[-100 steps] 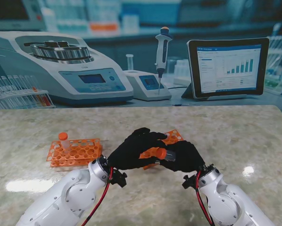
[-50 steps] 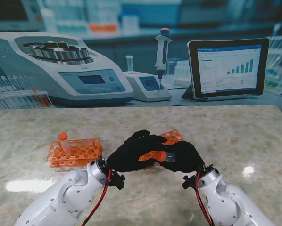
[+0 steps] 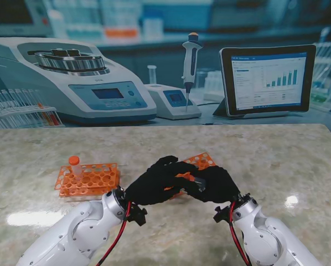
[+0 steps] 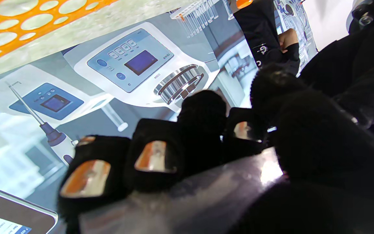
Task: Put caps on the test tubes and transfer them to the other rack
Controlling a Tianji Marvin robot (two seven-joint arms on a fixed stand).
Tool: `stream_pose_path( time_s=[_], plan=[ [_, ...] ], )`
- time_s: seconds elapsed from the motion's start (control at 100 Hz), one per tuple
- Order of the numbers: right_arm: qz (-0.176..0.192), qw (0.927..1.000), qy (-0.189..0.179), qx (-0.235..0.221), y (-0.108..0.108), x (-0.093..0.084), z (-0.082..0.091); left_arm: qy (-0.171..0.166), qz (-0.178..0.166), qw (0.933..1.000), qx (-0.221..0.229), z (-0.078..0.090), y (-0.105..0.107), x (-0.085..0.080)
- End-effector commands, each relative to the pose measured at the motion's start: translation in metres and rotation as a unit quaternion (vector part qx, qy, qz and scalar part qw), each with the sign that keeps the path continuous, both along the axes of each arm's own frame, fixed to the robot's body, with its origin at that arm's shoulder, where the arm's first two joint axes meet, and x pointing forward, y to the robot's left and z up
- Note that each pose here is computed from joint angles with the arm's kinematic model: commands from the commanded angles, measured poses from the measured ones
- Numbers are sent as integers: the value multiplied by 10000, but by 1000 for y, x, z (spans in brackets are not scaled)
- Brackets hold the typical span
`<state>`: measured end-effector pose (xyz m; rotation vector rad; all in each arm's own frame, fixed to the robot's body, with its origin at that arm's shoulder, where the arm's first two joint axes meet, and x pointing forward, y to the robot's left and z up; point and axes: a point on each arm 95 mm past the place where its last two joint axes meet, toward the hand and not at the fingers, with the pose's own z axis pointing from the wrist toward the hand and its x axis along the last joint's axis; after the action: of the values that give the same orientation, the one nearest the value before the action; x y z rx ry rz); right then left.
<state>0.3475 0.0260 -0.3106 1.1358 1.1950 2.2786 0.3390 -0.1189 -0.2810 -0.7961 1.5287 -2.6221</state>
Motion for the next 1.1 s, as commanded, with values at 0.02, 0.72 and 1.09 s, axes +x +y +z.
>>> stream_pose_path(
  time_s=[0.02,0.72,1.09],
  plan=[
    [8,10000,18,26,2,-2,0,-13,-63,10000,28,1,-1,-4],
    [22,10000,21,31,3,-2,0,176,-217,9995,-134,7,1,-9],
    [14,10000,8,42,2,-2,0,355,-150,9993,-31,-1,-6,1]
  ],
)
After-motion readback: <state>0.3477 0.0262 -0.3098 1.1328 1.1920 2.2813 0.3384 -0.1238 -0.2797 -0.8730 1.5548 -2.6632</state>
